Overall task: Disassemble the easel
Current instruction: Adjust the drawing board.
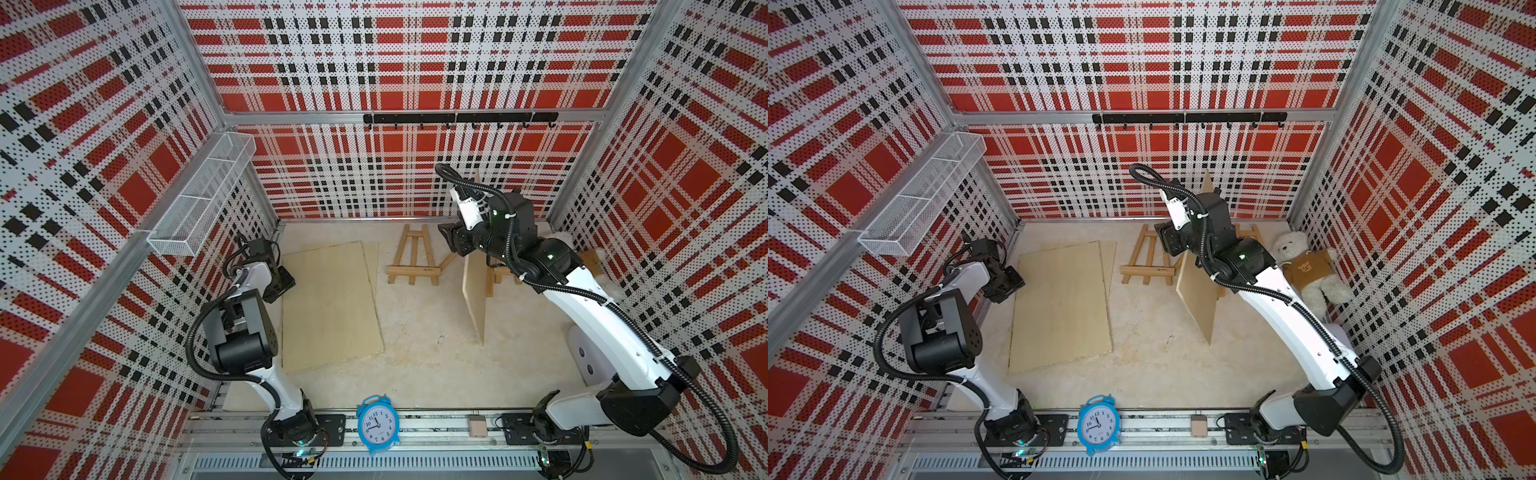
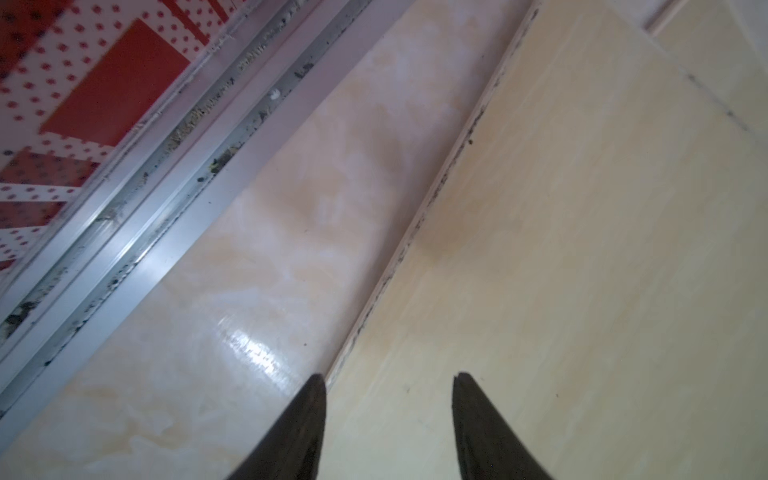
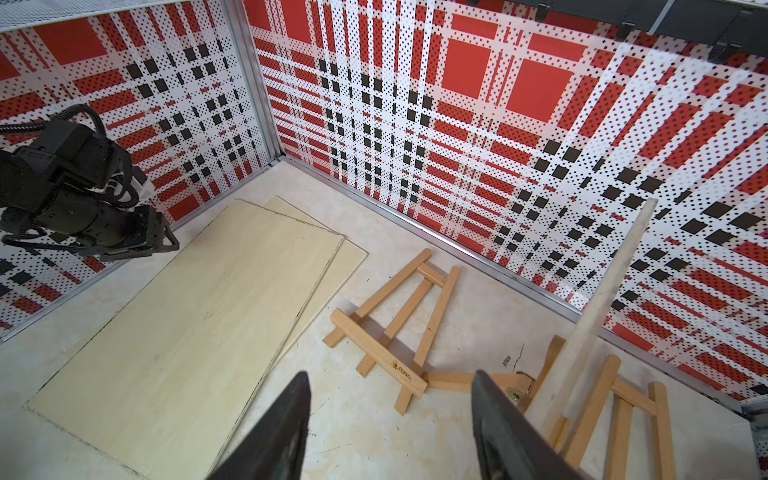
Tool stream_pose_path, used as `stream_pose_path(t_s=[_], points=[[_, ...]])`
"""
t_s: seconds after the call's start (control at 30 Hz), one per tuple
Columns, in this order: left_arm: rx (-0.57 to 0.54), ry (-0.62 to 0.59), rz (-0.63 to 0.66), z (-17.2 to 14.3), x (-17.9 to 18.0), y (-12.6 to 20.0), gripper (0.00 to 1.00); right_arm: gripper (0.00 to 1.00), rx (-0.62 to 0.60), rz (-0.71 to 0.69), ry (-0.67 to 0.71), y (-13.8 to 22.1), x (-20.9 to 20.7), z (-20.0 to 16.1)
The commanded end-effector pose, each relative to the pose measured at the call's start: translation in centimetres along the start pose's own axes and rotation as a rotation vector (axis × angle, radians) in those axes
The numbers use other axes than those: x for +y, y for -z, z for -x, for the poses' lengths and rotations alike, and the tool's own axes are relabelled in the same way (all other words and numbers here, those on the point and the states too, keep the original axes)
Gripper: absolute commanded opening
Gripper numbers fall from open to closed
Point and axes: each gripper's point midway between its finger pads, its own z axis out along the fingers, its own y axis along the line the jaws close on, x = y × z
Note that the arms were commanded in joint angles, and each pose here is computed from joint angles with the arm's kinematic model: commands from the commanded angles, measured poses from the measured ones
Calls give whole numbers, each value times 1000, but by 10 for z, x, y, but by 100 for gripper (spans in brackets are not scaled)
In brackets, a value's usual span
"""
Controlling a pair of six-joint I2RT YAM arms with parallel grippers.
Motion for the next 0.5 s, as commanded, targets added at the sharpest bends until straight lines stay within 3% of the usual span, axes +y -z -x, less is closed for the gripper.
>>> stream_pose_path(t_s=[0.0, 0.47], points=[[-11, 36, -54, 14, -11, -13, 52, 63, -52, -24, -13, 3, -6, 16], [-10, 74, -82, 35, -18, -38, 52, 63, -18, -54, -40, -8, -11, 13]])
